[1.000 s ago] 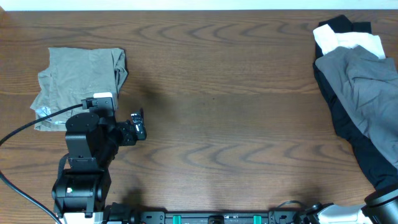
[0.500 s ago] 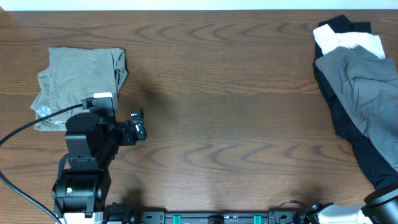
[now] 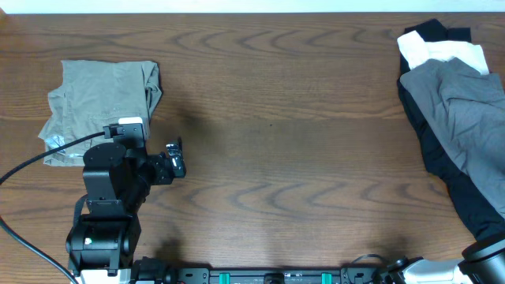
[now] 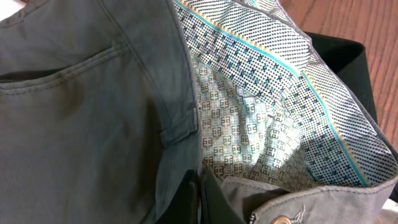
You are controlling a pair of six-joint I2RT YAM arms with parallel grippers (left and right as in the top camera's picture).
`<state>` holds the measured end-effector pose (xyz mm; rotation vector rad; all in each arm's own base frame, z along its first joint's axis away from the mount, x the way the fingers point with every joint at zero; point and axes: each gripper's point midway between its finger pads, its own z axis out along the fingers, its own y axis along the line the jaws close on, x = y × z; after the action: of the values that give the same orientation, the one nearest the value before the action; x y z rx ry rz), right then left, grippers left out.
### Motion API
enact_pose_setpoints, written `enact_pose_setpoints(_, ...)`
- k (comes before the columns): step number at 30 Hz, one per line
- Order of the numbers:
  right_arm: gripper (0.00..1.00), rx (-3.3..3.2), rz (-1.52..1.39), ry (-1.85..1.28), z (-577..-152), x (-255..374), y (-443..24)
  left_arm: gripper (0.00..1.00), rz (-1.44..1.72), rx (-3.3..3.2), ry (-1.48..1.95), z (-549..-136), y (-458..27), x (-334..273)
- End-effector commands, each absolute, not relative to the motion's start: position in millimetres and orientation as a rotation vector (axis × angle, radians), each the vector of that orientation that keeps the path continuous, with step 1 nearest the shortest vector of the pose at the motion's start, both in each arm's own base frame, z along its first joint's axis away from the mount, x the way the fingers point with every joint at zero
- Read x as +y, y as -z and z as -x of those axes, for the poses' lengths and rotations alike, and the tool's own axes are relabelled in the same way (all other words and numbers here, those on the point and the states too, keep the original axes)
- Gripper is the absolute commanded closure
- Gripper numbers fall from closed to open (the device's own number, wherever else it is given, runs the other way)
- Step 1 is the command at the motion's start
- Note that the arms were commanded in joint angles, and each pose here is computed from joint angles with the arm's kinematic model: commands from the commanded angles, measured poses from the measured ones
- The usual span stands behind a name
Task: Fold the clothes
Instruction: 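Pull the grey shorts with the right gripper onto the table center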
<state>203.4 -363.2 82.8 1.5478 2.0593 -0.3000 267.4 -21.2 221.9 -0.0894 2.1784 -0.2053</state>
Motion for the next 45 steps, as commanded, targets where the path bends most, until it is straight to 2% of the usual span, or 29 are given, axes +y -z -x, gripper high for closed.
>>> enact_pose_setpoints(1, 0.99, 2.041, -1.519, 0.291, -211.1, -364.3, -93.3, 0.02, 0.095, 2.161, 0.224, -268.8, -229.8, -22.3)
enact_pose_setpoints(5, 0.99, 2.026, -1.352, 0.066, -247.2, -348.3, -107.3, 0.02, 0.095, 2.161, 0.224, -268.8, -229.9, -22.3)
enact_pose_setpoints(9, 0.99, 1.978, -1.080, -0.145, -297.9, -315.1, -160.1, 0.02, 0.095, 2.161, 0.224, -268.8, -229.8, -22.3)
enact_pose_setpoints(13, 0.99, 1.972, -0.756, -0.306, -350.0, -244.6, -225.3, 0.02, 0.095, 2.161, 0.224, -268.8, -229.9, -22.3)
enact_pose_setpoints(18, 0.99, 2.052, -0.256, -0.537, -387.7, -86.8, -273.0, 0.02, 0.095, 2.162, 0.224, -268.7, -229.8, -22.3)
enact_pose_setpoints(22, 0.99, 2.146, 0.188, -0.684, -377.1, 46.2, -266.5, 0.02, 0.096, 2.167, 0.225, -267.9, -228.6, -22.4)
enact_pose_setpoints(25, 0.99, 2.253, 0.372, -0.643, -361.6, 106.7, -242.2, 0.02, 0.096, 2.168, 0.225, -267.9, -228.5, -22.4)
enact_pose_setpoints(28, 0.99, 2.310, 0.444, -0.484, -357.8, 129.5, -226.6, 0.02, 0.096, 2.168, 0.225, -267.8, -228.5, -22.3)
enact_pose_setpoints(32, 0.99, 2.252, 0.492, -0.368, -364.3, 147.1, -233.4, 0.02, 0.096, 2.168, 0.225, -267.8, -228.5, -22.4)
enact_pose_setpoints(39, 0.99, 2.113, 0.508, -0.407, -379.2, 160.8, -259.3, 0.02, 0.096, 2.169, 0.226, -267.7, -228.3, -22.5)
enact_pose_setpoints(45, 0.99, 2.069, 0.610, -0.574, -365.6, 188.9, -265.5, 0.02, 0.096, 2.168, 0.225, -267.8, -228.4, -22.4)
